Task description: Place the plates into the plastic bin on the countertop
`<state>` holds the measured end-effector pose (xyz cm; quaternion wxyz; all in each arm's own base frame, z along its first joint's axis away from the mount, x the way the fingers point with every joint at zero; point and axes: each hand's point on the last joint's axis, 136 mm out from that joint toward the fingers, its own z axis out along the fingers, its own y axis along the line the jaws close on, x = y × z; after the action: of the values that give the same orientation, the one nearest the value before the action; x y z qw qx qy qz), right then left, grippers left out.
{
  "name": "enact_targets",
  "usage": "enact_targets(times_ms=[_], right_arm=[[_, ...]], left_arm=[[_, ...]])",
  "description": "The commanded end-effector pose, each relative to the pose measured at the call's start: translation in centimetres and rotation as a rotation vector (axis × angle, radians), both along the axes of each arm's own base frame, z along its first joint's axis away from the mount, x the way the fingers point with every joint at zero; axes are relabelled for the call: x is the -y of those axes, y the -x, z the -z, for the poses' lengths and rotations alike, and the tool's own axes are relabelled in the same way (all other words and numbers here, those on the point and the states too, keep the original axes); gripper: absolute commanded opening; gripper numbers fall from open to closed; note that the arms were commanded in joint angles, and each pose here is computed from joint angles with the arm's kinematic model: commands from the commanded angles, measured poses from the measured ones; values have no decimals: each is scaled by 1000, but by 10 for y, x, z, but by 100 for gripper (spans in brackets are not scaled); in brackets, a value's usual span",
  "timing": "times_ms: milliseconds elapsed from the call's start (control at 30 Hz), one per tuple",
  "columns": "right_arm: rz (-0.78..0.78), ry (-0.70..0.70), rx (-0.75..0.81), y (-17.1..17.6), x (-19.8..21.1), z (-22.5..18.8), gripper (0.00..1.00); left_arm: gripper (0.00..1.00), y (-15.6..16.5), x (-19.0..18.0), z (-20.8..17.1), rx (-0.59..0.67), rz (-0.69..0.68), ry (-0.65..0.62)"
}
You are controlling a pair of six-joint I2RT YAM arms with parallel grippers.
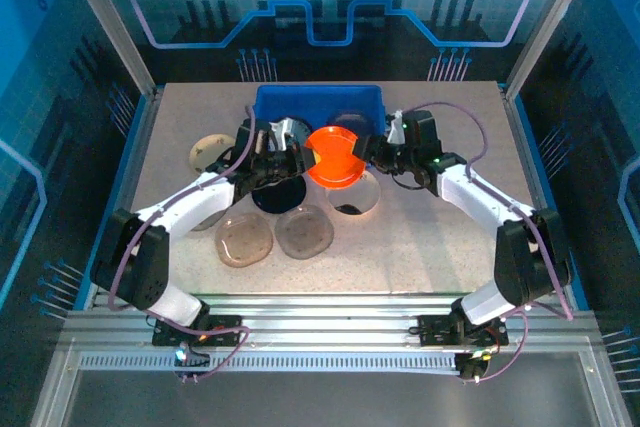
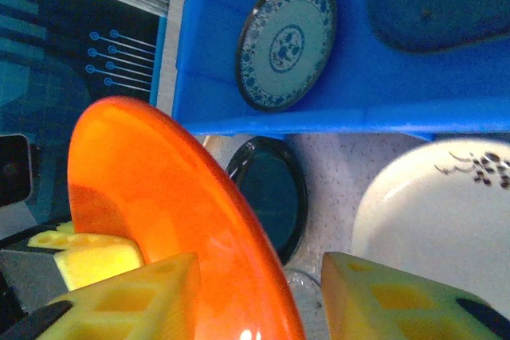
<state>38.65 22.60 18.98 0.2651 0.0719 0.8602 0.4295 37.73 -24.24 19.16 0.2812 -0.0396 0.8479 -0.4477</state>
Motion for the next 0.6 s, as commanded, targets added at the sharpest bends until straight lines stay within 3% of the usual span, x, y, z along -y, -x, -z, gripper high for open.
enact_targets(times_ms=[0,33,67,100,200,233,300,367,433,567], right_arm=[[-44,-56,38,-9,-19,-11,45],[-50,-61,38,-11,-22,-10,41],[-54,-67,37,-12,-25,-10,26],[-55,-74,35,-14,-27,-10,1],[-57,-79,38,-18,-33,-12,0],[-58,-76,37,-20,-34,-13,0],[-60,-74,34,-24,-38,-13,0],[-55,-68,26,-32,-41,-14,0],[-49,-55,11,-41,-44,-12,0],[-16,-5,-19,-61,-46,-5,0]], left_arm=[[0,2,-2,-33,54,19,129],[0,1,-4,-34,49,16,148],[0,1,-7,-35,48,11,162],[0,0,-10,-34,41,4,168],[0,0,-17,-31,30,-13,157],[9,1,-19,-29,24,-16,147],[56,4,-25,-26,23,-34,110],[80,9,-33,-24,25,-58,66],[90,16,-42,-25,38,-87,22],[97,31,-57,-26,65,-127,-35]])
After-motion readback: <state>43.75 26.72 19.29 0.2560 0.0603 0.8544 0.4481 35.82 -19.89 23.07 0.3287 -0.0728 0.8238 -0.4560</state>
